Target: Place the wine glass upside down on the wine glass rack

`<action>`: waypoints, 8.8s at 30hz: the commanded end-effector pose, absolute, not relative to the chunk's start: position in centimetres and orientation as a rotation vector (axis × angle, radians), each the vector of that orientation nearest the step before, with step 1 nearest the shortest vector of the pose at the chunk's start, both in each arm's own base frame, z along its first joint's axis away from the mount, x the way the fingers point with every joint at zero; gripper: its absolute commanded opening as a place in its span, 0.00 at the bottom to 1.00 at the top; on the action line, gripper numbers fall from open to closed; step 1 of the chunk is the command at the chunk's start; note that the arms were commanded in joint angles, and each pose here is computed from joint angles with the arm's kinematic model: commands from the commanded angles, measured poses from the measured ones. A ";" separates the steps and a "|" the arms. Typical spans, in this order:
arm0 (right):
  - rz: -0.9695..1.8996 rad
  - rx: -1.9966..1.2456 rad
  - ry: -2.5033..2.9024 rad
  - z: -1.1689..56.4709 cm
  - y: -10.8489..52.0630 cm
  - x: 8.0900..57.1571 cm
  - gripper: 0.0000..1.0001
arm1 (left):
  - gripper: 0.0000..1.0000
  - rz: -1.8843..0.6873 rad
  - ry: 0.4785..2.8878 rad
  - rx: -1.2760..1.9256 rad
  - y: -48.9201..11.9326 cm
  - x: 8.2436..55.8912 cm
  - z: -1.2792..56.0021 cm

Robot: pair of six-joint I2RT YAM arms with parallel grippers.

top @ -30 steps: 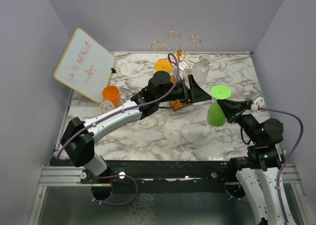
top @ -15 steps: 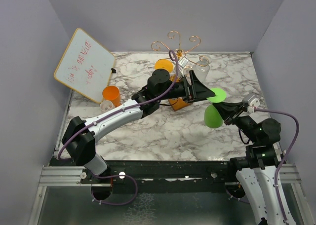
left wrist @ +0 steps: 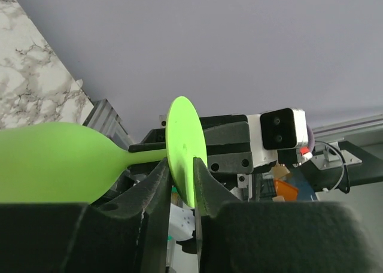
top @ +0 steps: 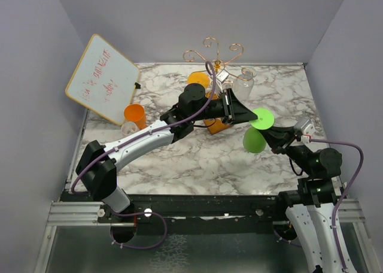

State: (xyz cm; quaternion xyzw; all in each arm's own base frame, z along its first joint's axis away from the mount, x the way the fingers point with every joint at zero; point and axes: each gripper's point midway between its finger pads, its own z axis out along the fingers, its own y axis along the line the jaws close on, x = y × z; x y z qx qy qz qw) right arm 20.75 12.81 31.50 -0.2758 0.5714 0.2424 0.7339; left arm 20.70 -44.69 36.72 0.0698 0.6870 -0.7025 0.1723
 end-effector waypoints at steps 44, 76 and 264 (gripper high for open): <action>0.451 -0.322 0.976 43.7 8.8 13.8 0.88 | 0.00 -1.885 1.270 0.528 -33.5 26.9 56.8; 0.480 -0.239 1.075 41.3 8.5 17.2 0.88 | 0.00 -1.474 1.637 -0.377 -16.8 40.7 41.9; 0.989 0.148 1.505 33.5 11.4 18.2 0.90 | 0.00 -1.247 1.449 0.555 -35.5 16.8 36.9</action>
